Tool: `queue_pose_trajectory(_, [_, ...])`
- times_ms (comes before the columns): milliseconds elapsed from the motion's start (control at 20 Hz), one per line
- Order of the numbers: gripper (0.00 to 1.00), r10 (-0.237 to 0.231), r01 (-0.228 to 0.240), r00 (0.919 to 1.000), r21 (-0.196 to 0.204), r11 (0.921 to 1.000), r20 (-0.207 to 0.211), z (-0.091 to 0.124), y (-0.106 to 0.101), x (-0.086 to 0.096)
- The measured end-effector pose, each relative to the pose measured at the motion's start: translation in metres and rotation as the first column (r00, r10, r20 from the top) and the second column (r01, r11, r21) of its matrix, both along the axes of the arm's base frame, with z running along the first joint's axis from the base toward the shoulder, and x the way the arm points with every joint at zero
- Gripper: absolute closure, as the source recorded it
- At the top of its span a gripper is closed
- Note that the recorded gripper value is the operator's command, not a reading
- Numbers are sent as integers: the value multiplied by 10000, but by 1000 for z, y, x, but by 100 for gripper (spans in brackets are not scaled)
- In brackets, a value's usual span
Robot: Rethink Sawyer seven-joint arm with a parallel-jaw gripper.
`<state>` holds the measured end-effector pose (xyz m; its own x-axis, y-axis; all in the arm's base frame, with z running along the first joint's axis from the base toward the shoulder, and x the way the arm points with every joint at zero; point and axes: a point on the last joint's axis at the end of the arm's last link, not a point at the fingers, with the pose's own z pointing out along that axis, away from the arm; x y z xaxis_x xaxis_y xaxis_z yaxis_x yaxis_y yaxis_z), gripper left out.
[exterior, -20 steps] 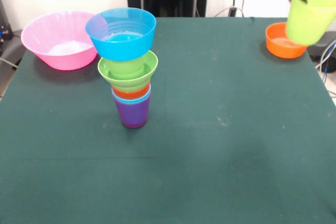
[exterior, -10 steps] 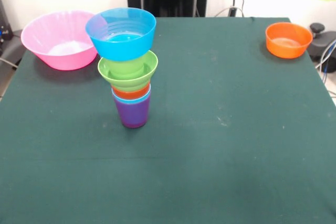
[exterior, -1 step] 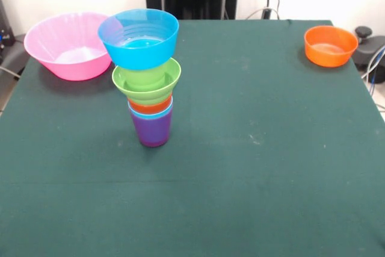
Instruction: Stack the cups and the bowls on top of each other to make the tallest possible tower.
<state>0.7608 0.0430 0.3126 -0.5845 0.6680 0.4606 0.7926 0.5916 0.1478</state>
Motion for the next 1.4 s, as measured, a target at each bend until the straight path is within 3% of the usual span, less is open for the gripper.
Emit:
queue_pose_trajectory(350, [100,570,-560,9971,-216,9982,496,-8,-54,-1])
queue_pose_trajectory(800, [100,1166,-1126,9866,-412,9928,1145,-13,-129,-7])
queue_pose_trajectory(1200, [100,1477,-1407,9782,-576,9884,1459,-18,-182,-18])
queue_pose_trajectory(1400, [100,1529,-1472,9776,-496,9879,1444,-23,-199,-26])
